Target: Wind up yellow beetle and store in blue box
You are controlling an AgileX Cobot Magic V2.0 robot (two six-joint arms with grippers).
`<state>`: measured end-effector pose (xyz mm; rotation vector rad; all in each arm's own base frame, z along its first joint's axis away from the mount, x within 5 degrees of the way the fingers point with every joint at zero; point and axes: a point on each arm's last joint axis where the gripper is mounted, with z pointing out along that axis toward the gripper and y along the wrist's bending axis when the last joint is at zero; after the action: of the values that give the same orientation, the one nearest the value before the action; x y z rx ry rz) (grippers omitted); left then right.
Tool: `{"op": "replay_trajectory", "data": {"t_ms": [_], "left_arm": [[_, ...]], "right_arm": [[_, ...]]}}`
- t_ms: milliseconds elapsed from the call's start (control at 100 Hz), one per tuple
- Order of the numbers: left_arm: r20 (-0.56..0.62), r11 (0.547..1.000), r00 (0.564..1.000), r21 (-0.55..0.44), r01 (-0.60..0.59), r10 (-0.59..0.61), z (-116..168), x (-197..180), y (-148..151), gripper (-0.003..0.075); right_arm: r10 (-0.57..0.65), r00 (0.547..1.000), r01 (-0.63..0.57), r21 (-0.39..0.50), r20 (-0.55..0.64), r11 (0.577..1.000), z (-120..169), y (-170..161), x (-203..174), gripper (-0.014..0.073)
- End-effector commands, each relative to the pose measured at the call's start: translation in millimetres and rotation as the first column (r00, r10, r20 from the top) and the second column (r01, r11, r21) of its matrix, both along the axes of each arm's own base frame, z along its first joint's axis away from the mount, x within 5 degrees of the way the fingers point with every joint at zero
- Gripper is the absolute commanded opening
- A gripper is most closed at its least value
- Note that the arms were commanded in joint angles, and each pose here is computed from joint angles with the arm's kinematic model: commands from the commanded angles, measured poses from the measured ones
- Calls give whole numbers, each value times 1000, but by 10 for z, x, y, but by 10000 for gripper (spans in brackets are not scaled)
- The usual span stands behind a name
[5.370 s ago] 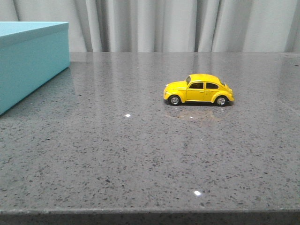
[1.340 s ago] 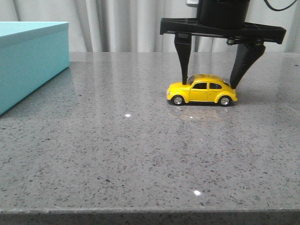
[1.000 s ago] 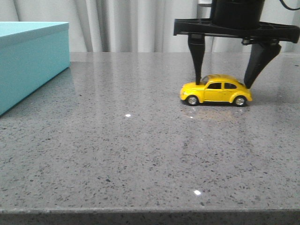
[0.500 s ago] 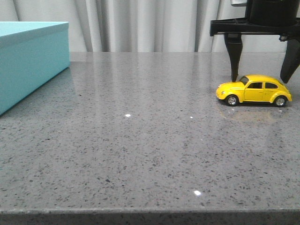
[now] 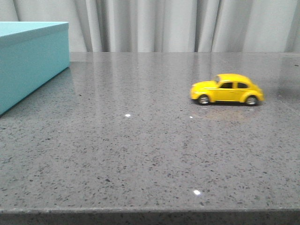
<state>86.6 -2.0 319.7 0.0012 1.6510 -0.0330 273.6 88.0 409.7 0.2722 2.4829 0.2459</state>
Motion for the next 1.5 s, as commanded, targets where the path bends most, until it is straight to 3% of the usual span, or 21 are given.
{"op": "replay_trajectory", "data": {"t_ms": [0, 220, 580, 790, 990, 1090, 1190, 1310, 1490], "left_arm": [[102, 1000, 995, -15, 3, -1, 183, 9, -2, 355], [102, 1000, 995, -15, 3, -1, 183, 9, -2, 355], [105, 1000, 994, -15, 3, -2, 197, 8, -2, 354], [98, 1000, 995, -14, 5, -4, 250, 8, -4, 355], [-13, 999, 999, 16, 46, -46, 359, 148, -44, 365], [-54, 991, 992, 67, 117, -114, 449, 240, -118, 421], [-114, 971, 975, 122, 206, -193, 518, 353, -223, 477], [-192, 925, 943, 219, 312, -273, 588, 529, -363, 484], [-362, 785, 861, 382, 488, -359, 682, 837, -595, 484]], "right_arm": [[21, 990, -21, -5, 142, 1000, 312, -90, -182, 562], [26, 988, -25, -9, 152, 1000, 403, -147, -337, 562], [56, 944, -63, 10, 325, 998, 635, -245, -644, 562], [64, 894, -90, 37, 443, 995, 470, -330, -928, 562], [67, 895, -114, 79, 441, 990, 136, -378, -1171, 562], [67, 901, -120, 99, 430, 988, 16, -392, -1254, 562], [67, 902, -121, 100, 427, 988, -54, -409, -1307, 562], [66, 904, -123, 111, 422, 986, -65, -404, -1315, 562], [62, 902, -129, 130, 428, 983, -56, -392, -1314, 562]]}}
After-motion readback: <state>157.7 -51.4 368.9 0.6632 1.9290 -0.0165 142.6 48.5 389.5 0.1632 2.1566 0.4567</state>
